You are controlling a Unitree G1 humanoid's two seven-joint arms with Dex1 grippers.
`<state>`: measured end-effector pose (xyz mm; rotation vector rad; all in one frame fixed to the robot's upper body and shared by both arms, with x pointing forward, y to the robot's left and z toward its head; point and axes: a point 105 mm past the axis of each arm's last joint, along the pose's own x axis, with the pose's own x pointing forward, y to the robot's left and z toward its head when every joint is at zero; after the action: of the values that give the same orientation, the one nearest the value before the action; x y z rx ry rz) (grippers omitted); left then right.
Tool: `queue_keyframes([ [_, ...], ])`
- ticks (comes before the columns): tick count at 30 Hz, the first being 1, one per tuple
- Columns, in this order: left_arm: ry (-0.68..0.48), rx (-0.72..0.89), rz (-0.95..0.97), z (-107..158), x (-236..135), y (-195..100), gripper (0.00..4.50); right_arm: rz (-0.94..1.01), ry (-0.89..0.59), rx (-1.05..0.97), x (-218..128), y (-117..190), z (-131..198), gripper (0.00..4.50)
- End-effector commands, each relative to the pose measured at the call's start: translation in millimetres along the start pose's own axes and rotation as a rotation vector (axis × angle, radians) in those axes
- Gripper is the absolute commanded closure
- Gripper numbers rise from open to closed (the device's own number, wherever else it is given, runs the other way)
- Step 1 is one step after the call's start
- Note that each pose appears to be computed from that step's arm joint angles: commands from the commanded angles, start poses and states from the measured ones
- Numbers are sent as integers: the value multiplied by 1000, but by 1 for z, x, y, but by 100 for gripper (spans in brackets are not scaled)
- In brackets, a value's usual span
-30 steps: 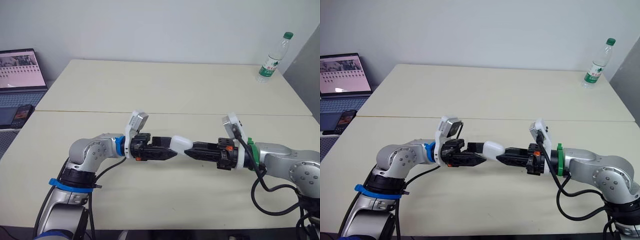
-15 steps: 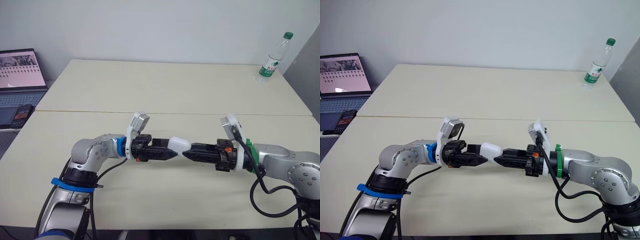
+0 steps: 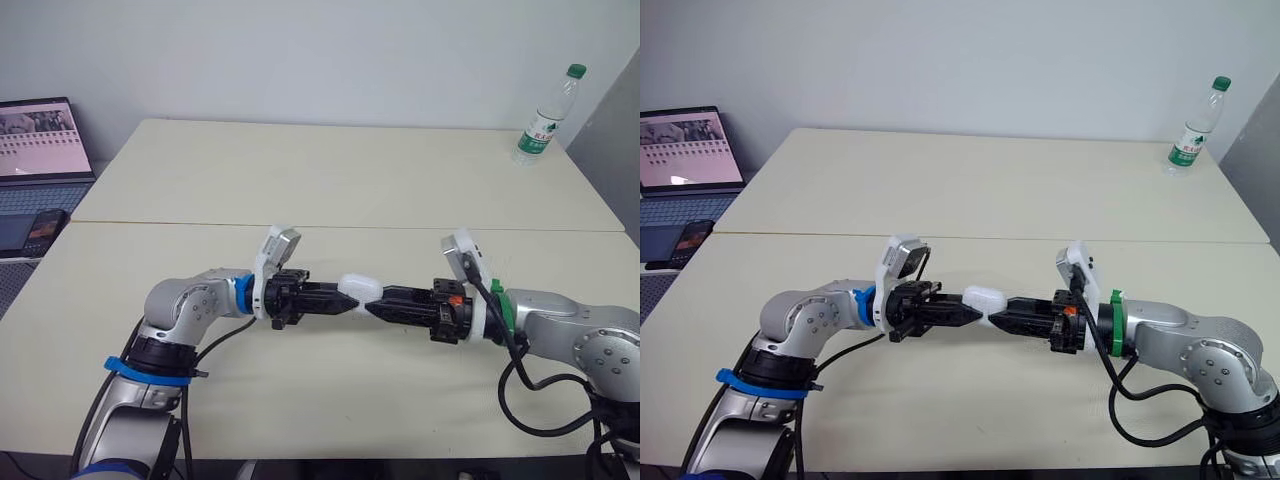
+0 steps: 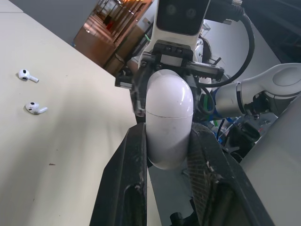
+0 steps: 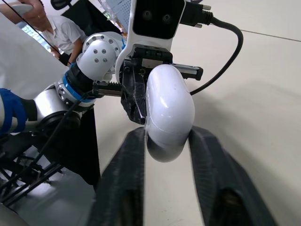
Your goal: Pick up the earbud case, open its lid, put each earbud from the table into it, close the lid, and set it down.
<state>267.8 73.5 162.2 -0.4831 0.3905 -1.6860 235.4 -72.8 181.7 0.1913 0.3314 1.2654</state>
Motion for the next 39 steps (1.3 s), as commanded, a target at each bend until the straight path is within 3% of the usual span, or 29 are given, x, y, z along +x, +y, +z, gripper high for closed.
queue_keyframes([
  [1, -14, 40, 12, 5, 1, -1, 371, -34, -17, -81, -5, 2, 9, 163],
  [5, -31, 57, 73, 6, -1, 6, 371, -68, -14, -147, -10, 1, 18, 10],
  [6, -32, 63, 82, 6, -1, 7, 371, -88, -15, -168, -10, -1, 21, 4],
  [20, -26, 247, 167, 5, 3, 21, 371, -285, 124, -337, 1, -32, 28, 4],
  [33, -11, 262, 161, 1, 3, 20, 371, -431, 46, -325, -7, -57, 49, 4],
  [39, -5, 266, 176, 1, 0, 22, 371, -406, -7, -316, -12, -47, 65, 4],
])
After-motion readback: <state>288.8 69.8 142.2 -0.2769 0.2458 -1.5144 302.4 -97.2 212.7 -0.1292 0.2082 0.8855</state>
